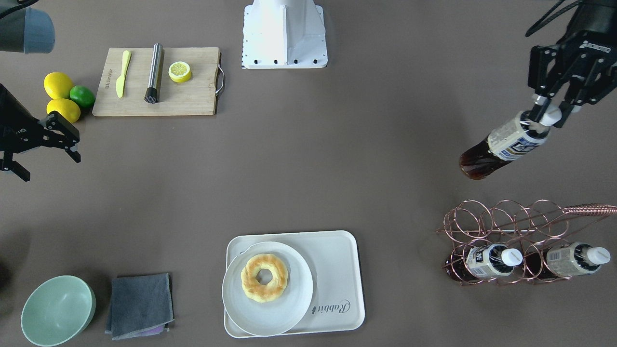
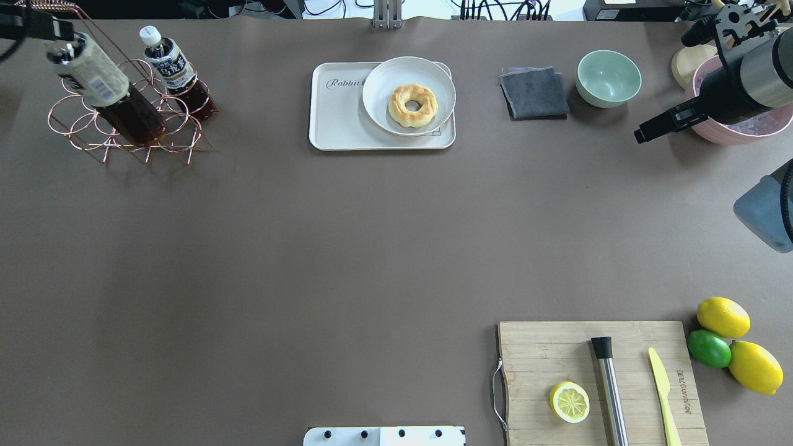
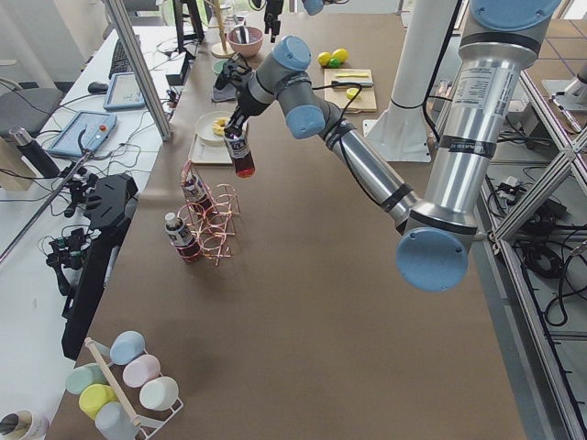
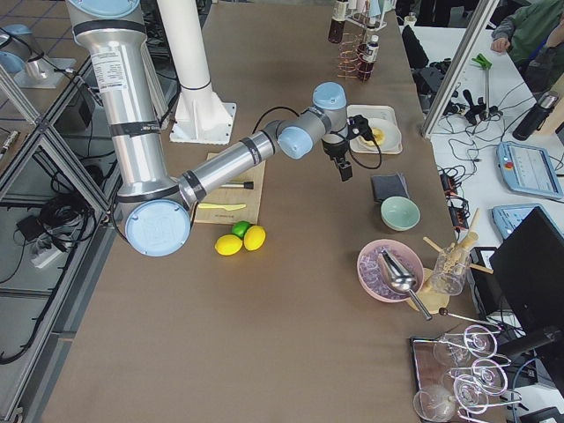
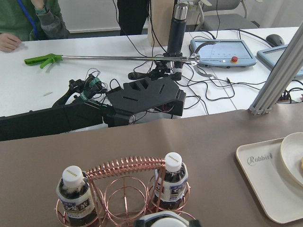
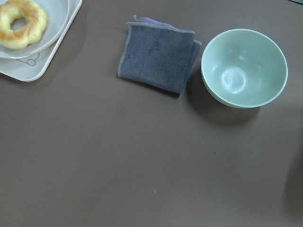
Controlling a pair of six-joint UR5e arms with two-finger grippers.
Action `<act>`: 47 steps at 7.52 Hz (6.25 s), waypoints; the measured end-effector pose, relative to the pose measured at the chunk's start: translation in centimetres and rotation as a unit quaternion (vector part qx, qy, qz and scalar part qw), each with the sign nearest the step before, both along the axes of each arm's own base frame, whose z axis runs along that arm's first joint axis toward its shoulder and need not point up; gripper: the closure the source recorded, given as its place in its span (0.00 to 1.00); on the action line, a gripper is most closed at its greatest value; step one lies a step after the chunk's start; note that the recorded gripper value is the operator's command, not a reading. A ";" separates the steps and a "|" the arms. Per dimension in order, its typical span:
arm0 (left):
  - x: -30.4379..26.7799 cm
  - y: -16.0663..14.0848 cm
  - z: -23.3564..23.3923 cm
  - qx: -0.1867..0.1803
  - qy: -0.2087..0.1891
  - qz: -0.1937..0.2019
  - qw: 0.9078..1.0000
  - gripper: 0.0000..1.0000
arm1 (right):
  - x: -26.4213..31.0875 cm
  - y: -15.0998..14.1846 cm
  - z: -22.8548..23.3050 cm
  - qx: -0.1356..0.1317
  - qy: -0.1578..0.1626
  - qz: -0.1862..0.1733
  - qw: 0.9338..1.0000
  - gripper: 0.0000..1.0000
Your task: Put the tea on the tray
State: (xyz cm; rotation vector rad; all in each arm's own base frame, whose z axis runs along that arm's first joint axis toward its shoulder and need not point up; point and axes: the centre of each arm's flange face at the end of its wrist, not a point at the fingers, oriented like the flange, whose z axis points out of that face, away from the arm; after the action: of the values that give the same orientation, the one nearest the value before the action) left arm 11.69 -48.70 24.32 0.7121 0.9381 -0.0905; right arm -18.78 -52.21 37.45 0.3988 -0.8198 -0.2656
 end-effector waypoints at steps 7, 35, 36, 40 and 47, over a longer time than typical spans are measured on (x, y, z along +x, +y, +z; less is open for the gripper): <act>28.8 8.7 -12.5 -0.005 -0.018 -0.016 1.000 1.00 | -3.5 -1.0 -6.6 0.051 -0.028 -0.022 0.998 0.00; -0.9 1.2 11.9 -0.110 -0.113 0.157 0.975 0.00 | -23.9 9.6 -25.8 0.114 -0.112 0.070 0.985 0.00; -3.7 0.8 16.2 -0.116 -0.137 0.165 0.970 0.00 | -26.3 11.7 -27.5 0.119 -0.109 0.082 0.983 0.00; -7.9 0.1 21.3 -0.121 -0.163 0.171 0.964 0.00 | -33.4 17.2 -29.6 0.143 -0.058 0.132 0.979 0.06; -8.3 0.0 21.3 -0.121 -0.162 0.168 0.965 0.00 | -37.1 16.7 -27.8 0.156 -0.068 0.149 0.974 1.00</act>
State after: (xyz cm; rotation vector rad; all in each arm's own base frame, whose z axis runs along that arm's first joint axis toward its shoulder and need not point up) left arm 3.37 -48.68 45.61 0.3213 0.7051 0.2038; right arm -55.90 -35.47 9.60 0.8353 -0.8405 -0.0853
